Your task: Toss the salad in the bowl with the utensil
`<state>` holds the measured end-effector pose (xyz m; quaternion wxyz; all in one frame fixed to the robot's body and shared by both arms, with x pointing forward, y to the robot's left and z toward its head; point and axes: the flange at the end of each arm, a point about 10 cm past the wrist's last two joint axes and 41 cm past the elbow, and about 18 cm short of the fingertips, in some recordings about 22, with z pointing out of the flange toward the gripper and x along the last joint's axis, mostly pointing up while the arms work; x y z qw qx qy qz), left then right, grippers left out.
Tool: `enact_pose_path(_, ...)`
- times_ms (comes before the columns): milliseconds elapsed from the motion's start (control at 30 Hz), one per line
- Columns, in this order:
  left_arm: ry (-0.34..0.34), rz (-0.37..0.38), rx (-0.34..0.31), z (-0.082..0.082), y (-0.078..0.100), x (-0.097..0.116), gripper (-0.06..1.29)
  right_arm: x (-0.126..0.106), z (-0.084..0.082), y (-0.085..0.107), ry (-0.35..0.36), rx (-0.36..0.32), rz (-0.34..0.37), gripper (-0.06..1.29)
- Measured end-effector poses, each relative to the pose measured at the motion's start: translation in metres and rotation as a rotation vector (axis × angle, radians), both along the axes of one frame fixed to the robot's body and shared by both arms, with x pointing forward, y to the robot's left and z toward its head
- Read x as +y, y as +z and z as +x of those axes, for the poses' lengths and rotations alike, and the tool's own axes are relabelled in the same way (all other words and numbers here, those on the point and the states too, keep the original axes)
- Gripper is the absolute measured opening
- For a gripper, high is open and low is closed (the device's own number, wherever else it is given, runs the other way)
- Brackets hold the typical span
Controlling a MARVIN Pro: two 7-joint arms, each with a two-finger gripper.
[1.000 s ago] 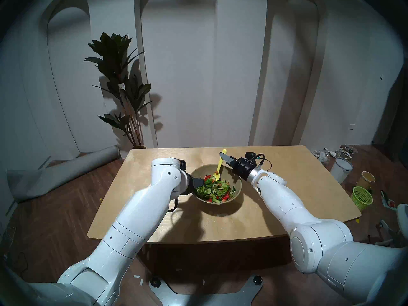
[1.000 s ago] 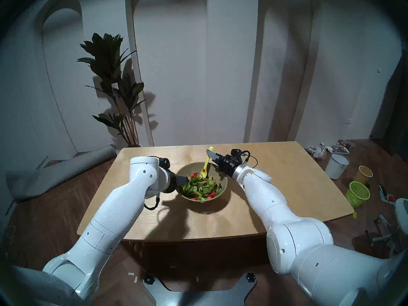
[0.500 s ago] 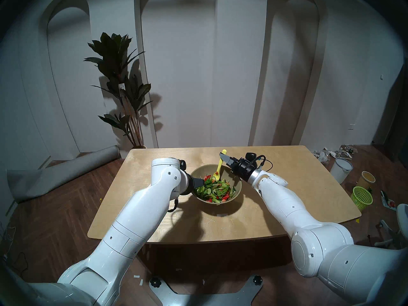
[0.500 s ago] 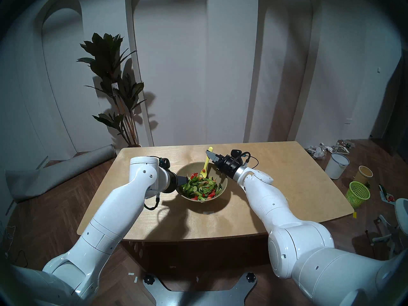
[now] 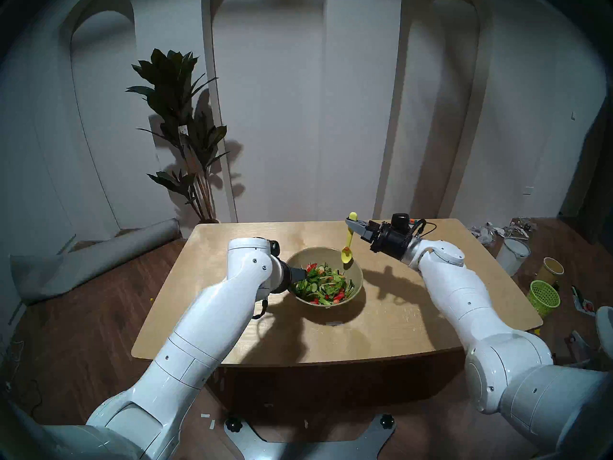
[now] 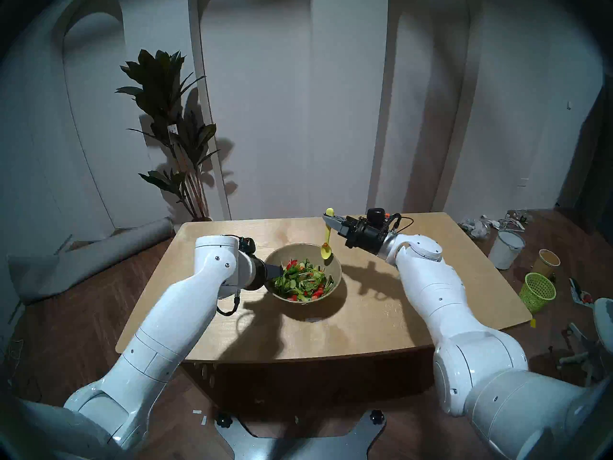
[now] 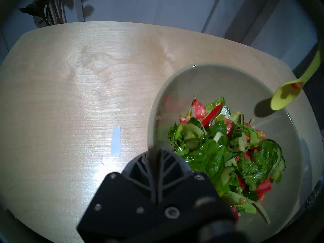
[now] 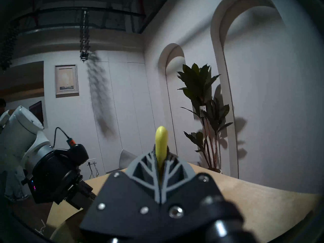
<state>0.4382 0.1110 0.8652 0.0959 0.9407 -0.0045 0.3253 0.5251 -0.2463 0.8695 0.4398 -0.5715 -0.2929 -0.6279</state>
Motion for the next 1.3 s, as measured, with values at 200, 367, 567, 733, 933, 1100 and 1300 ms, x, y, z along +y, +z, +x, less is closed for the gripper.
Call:
enact_pose_path(200,0.0,0.0,0.0,0.0,0.0,0.0,-0.02,-0.002,-0.016,-0.005,0.041,0.034,0.009,-0.03)
enact_pose_path(367,0.0,0.001,0.0,0.0,0.0,0.0,-0.02,0.008,-0.032,-0.018,0.059,0.089,0.033,-0.03)
enact_pose_path(567,0.0,0.001,0.0,0.0,0.0,0.0,-0.02,0.016,-0.043,-0.033,-0.021,0.14,0.047,-0.03)
enact_pose_path(733,0.001,0.0,0.0,0.0,0.0,0.0,-0.02,0.019,-0.046,-0.036,-0.099,0.148,0.03,-0.03)
enact_pose_path(933,0.001,0.0,0.0,0.0,0.0,0.0,-0.02,0.018,-0.046,-0.026,-0.159,0.117,0.003,-0.03)
enact_pose_path(1100,0.001,0.0,0.0,0.0,0.0,0.0,-0.02,0.019,-0.043,-0.009,-0.211,0.081,-0.027,-0.03)
enact_pose_path(1300,0.002,0.0,0.0,0.0,0.0,0.0,-0.02,0.023,-0.042,0.003,-0.255,0.083,-0.069,-0.03)
